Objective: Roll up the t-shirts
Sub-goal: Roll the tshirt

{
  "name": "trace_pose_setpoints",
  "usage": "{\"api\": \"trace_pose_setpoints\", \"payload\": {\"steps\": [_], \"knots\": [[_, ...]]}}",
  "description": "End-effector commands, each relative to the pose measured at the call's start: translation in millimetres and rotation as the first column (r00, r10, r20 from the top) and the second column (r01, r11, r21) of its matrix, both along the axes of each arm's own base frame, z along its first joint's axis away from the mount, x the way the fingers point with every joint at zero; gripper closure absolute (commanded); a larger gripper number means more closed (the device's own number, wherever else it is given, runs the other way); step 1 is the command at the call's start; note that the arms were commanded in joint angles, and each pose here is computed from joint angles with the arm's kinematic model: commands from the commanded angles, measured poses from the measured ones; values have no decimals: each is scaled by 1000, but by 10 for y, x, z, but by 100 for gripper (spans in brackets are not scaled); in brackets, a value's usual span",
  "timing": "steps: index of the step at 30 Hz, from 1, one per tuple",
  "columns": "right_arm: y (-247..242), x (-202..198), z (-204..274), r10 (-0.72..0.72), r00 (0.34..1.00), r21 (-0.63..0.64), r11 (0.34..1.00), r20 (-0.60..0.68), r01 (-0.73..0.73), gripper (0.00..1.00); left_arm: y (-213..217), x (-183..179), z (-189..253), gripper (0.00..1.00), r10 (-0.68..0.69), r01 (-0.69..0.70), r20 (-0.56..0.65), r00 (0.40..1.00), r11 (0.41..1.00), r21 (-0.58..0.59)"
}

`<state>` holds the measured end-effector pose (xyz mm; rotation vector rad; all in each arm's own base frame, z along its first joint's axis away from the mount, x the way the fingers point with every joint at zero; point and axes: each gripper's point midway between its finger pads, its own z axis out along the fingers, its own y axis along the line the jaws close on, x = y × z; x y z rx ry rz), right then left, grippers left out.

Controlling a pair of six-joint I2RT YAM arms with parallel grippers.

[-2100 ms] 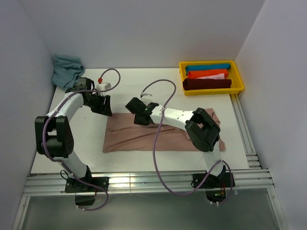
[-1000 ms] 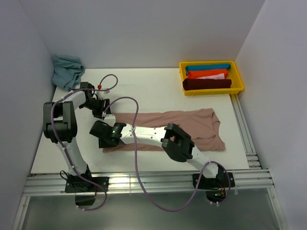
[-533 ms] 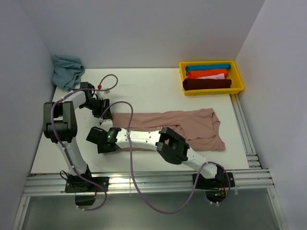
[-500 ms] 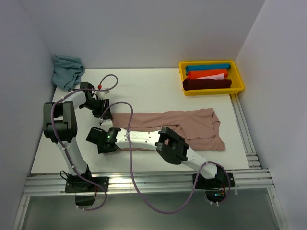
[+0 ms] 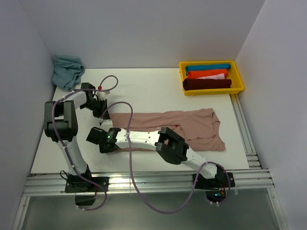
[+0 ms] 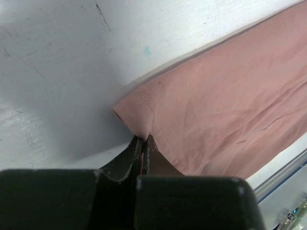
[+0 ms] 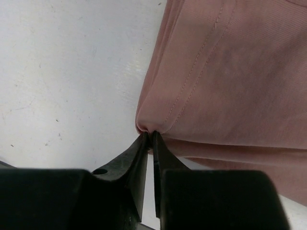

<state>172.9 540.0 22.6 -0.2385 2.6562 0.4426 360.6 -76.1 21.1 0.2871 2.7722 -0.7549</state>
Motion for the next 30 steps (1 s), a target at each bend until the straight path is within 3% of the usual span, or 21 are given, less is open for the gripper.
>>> {"api": "trace_pose_setpoints", "payload": {"steps": [1,14,30], "knots": [[4,78,338,-11,999,70,998,38,9,87,-4,157,199,100,2,-5,70,998,1000,31],[-20,303,894,-66,995,252,967,78,44,90,-122,288,534,100,-37,-2,168,985,975,223],[-416,340,864,-155,985,264,956,79,130,93,-442,241,610,100,-110,56,167,980,953,297]]}}
